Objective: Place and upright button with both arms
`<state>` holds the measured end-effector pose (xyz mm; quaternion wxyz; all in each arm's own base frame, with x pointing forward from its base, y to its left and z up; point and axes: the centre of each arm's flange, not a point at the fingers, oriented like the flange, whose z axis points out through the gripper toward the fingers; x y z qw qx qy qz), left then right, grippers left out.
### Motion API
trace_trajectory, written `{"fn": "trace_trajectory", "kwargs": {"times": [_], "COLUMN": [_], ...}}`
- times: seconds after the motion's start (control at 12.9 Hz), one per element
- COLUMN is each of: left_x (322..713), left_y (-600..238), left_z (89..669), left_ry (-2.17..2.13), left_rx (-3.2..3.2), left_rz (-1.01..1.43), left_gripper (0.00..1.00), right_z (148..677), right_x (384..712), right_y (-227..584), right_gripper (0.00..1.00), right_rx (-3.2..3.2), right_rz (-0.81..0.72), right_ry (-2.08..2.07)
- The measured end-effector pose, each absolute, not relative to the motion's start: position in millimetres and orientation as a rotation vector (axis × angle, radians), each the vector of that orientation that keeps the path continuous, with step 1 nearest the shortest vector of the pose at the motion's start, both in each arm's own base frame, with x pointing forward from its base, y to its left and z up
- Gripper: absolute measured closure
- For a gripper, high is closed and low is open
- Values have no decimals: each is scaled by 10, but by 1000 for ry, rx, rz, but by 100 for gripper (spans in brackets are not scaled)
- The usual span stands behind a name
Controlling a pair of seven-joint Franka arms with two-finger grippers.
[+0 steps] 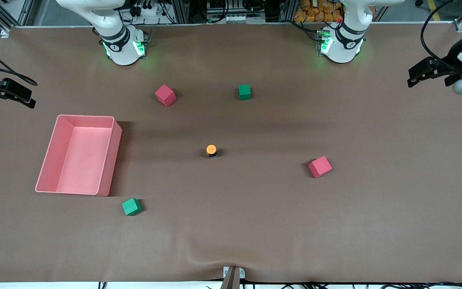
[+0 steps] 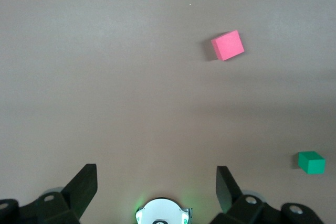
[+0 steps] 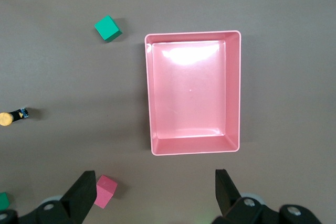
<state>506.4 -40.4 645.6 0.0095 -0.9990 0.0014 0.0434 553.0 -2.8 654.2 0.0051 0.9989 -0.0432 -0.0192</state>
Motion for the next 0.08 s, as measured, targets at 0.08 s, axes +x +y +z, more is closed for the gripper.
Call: {"fn": "trace_trajectory", "kwargs": {"times": [0.08], "left_x": [5045], "left_y": [-409], "left_z": [6487], "left_ry": [38], "left_rx": [-3121], "left_rz": [125], "left_gripper": [0], "right_z": [6543], "right_x": [5530], "right_y": [-28], "right_gripper": [0], "right_rx": [3128], "right_rz": [-60], "right_ry": [-135]}}
